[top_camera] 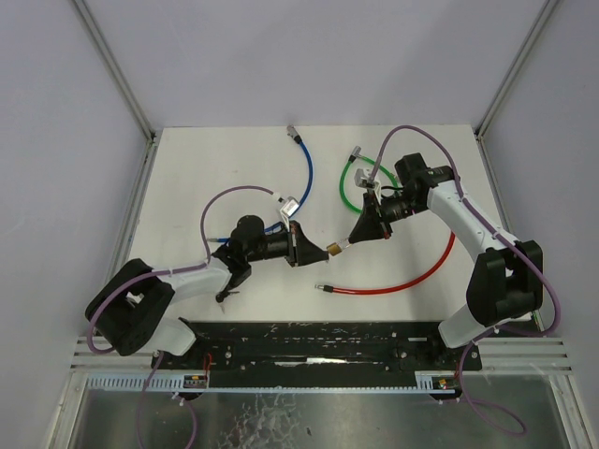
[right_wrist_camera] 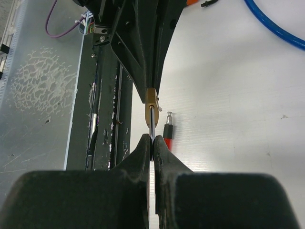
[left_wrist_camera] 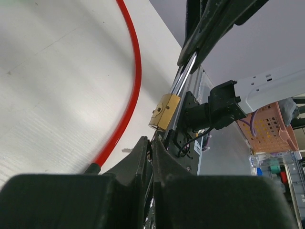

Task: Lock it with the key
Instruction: Lock the lock, then place the key at the center of the board.

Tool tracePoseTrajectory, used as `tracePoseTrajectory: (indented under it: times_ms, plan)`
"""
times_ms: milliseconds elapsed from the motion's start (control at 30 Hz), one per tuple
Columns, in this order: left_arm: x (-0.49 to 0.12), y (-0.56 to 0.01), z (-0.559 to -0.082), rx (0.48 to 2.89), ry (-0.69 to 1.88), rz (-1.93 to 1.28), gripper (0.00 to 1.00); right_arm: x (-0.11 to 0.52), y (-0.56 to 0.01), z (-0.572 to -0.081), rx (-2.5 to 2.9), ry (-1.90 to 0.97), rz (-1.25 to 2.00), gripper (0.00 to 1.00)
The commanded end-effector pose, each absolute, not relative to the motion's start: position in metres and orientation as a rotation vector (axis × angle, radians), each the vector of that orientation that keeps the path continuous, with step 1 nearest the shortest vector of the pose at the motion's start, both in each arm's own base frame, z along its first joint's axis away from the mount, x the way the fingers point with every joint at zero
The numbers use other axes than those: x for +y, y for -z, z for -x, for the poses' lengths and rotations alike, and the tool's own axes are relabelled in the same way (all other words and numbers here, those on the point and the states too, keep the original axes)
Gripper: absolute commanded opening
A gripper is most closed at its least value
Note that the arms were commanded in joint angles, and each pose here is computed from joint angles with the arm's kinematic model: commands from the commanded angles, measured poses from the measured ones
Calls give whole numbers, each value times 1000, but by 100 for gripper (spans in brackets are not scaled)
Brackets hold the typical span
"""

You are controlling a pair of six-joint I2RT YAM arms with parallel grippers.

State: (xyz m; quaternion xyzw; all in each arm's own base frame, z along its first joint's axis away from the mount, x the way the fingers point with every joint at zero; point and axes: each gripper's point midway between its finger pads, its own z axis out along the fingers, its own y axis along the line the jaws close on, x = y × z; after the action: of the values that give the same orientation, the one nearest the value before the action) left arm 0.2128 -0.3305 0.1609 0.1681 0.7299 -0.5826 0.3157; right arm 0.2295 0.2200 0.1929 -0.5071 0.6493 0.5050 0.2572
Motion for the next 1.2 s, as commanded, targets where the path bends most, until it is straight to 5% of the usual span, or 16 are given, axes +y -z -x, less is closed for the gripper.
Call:
tracePoseTrajectory:
  times_ms: [0, 700, 1167]
  plan:
    - [-335, -172, -218, 1874, 1512, -466, 0, 225, -214, -230, 1688, -1407, 1358, 0]
    - [-274, -174, -242, 1776, 1272, -314, 0, 215, -217, -241, 1713, -1334, 1317, 0]
    - [-189, -172, -378, 1738, 1197, 333, 0, 214, -212, -247, 1740, -1316, 1294, 0]
